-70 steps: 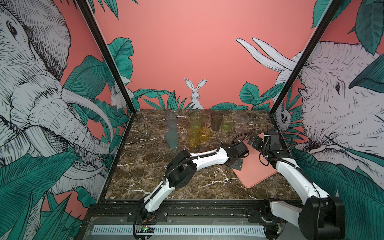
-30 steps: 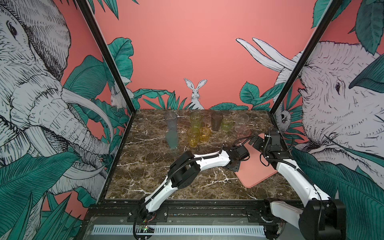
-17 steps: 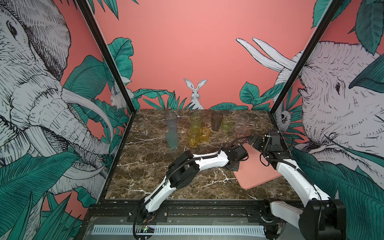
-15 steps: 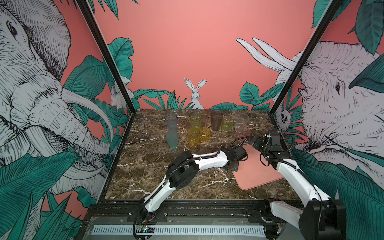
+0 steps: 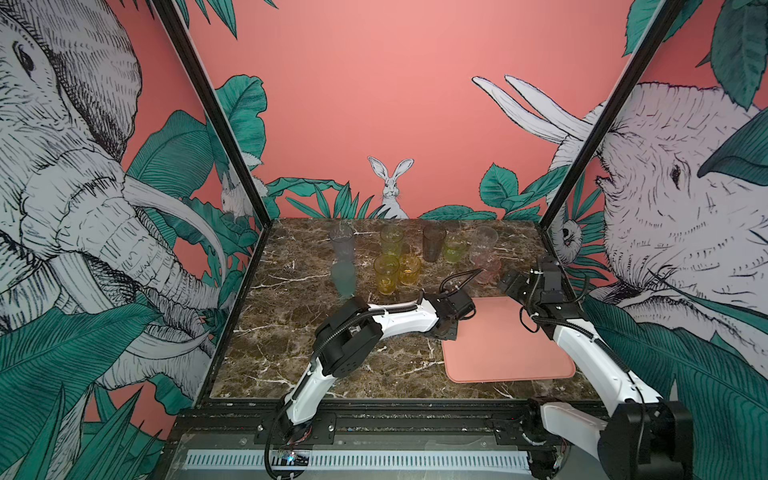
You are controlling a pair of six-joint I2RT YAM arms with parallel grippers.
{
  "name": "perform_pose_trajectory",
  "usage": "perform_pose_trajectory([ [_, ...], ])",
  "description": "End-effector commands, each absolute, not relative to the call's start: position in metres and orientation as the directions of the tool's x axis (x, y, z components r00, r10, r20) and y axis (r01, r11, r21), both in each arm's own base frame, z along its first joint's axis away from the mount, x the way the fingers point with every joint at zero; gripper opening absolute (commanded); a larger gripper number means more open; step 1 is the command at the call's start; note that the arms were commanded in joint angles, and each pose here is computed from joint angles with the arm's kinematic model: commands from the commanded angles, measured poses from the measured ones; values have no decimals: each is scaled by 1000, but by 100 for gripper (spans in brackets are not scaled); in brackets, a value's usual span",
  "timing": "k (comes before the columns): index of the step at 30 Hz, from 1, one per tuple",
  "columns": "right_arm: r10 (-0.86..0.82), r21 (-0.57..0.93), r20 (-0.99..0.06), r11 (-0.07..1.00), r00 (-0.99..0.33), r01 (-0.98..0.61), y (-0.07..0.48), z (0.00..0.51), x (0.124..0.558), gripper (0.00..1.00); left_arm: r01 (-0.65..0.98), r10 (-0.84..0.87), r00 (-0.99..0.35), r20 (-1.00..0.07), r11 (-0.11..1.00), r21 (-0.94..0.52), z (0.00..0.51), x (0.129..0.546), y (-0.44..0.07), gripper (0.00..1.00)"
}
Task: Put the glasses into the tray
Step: 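Drag the pink tray with the left gripper toward the table centre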
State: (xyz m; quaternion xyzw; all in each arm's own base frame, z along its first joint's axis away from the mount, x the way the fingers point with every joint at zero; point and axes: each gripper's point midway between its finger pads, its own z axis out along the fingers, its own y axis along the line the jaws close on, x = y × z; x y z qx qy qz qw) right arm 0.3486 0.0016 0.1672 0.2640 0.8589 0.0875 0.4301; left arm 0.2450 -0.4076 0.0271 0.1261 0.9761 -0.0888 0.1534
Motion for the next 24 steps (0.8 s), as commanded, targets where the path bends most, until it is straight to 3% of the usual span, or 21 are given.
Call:
perform_pose_trajectory([
  [1,540,394,-698,838,-471,377,1,169,350,99,227,201,-936,-290,972,-60,25,242,-369,11],
  [24,542,407,-688,839,-482,361,5,166,352,99,157,171,-951,-259,985,72,27,247,-242,1],
])
